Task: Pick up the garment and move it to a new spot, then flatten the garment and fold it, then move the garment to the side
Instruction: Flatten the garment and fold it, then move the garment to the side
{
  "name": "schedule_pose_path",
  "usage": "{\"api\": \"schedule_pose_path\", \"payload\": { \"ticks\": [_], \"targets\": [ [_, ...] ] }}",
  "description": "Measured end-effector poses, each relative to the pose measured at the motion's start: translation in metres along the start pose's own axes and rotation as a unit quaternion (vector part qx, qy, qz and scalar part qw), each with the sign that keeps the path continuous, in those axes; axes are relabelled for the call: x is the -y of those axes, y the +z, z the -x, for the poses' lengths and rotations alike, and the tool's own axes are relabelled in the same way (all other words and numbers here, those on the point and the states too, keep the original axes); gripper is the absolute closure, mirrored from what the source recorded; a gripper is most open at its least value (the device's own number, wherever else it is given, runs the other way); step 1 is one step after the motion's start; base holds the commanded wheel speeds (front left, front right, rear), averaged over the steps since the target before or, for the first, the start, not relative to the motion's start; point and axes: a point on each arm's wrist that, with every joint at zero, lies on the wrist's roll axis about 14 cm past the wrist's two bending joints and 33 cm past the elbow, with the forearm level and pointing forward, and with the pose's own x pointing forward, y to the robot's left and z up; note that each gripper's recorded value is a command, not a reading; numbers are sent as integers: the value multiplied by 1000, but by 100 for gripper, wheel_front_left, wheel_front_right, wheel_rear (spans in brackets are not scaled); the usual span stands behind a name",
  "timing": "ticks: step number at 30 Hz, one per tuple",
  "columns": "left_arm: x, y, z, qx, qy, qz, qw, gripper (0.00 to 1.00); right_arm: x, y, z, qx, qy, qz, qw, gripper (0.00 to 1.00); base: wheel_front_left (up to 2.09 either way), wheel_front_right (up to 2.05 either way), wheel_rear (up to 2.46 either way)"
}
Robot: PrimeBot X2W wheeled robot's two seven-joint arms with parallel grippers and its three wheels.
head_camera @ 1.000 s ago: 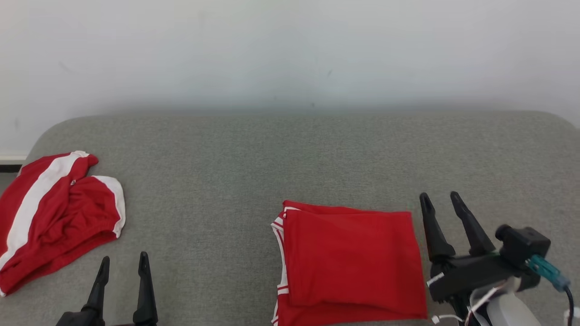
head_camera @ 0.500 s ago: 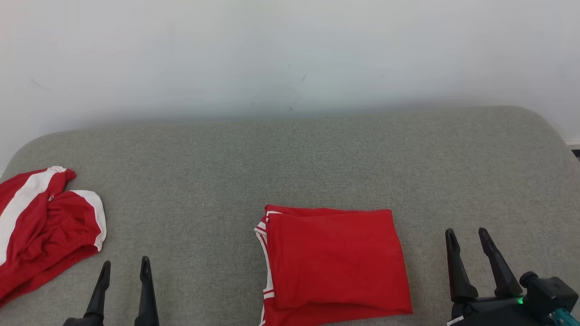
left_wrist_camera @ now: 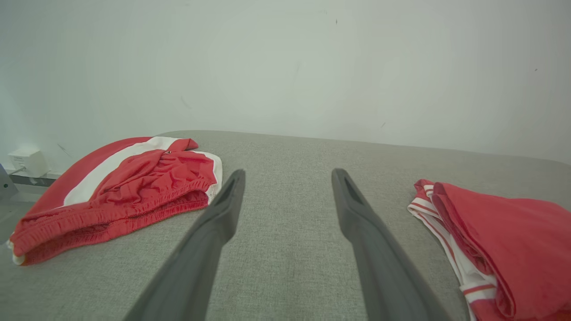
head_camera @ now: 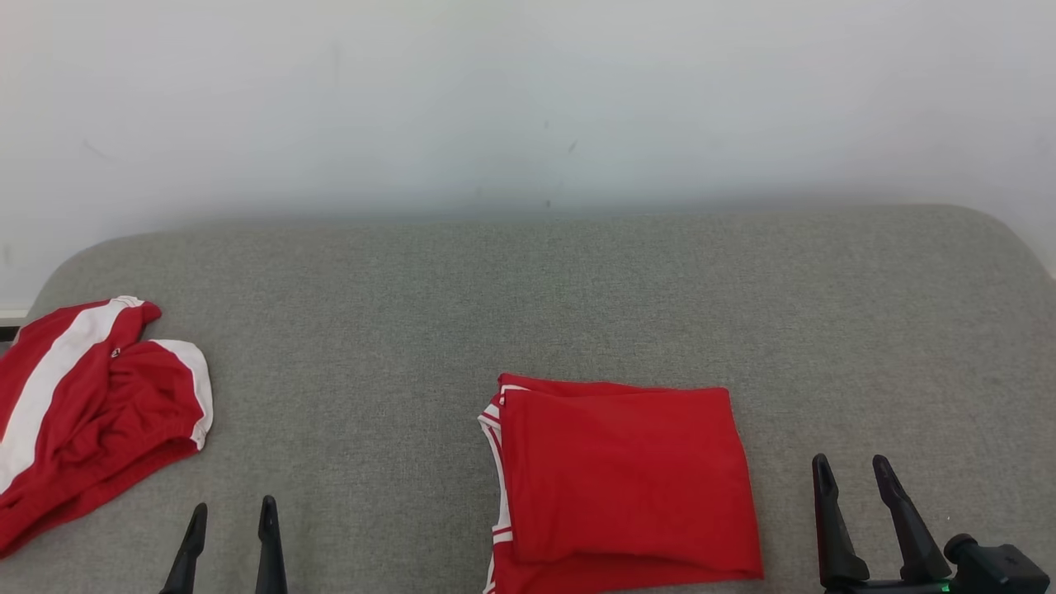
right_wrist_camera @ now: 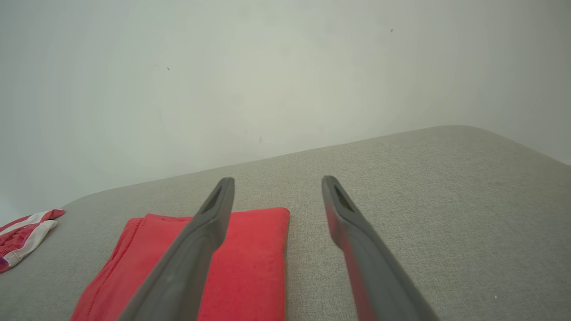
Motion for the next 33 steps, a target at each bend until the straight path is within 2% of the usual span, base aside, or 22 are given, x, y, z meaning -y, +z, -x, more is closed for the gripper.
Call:
{"api": "schedule_pose_path", "payload": {
  "ticks": [33],
  "targets": [
    [-4,3,8,-10,-1,3,1000,0,-6,-10,0,-26,10,14,1000,0,0,0,0]
  ]
}}
